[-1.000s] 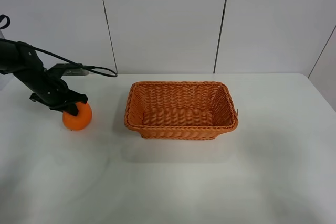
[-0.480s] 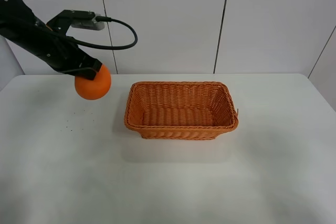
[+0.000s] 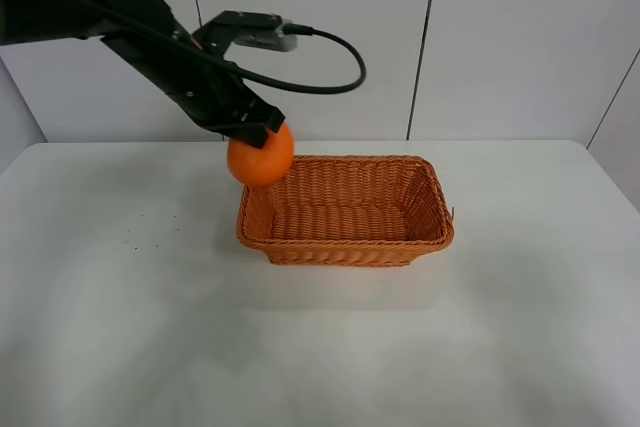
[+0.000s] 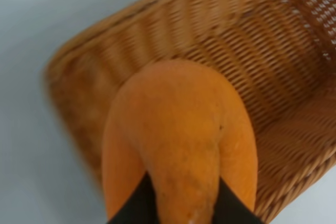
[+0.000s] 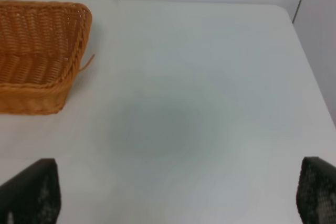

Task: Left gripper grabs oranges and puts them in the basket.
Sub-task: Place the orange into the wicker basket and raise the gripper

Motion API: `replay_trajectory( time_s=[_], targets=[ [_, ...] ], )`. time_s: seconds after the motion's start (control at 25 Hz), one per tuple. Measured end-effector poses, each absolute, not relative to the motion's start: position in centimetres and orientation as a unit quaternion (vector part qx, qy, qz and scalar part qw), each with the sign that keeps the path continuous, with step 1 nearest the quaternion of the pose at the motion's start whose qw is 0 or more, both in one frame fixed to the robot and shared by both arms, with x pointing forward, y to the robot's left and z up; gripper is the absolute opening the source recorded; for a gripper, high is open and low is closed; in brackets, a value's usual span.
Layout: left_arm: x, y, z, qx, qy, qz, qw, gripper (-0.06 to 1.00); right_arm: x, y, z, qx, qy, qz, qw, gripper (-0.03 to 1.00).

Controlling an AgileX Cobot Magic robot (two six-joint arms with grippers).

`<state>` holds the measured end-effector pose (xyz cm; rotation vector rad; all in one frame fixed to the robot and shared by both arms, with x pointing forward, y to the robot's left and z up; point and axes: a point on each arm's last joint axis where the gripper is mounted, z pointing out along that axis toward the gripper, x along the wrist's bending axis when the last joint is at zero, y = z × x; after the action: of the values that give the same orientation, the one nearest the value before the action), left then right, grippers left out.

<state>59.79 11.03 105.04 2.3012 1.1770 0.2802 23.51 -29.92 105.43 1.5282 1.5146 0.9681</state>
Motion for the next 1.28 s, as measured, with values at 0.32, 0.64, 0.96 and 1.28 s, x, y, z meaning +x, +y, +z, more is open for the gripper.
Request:
replay_trajectory(
  time_s=[0.32, 0.64, 0.96, 1.28],
  targets=[
    [63.0, 4.6, 100.8, 0.875, 0.409, 0.068, 0.249, 0.18, 23.5, -29.9, 105.4, 0.599, 0.593, 0.379, 0.381, 0.69],
    [65.3, 2.3, 97.4, 0.879, 0.409, 0.055, 0.24, 0.18, 23.5, -29.9, 105.4, 0.599, 0.593, 0.379, 0.381, 0.69],
    [65.8, 2.0, 93.4, 0.885, 0.416, 0.034, 0.207, 0.18, 23.5, -29.9, 105.4, 0.599, 0.593, 0.379, 0.381, 0.69],
    [65.9, 1.9, 93.1, 0.884, 0.417, 0.035, 0.209, 0.18, 23.5, -29.9, 105.4, 0.599, 0.593, 0.379, 0.381, 0.69]
  ],
)
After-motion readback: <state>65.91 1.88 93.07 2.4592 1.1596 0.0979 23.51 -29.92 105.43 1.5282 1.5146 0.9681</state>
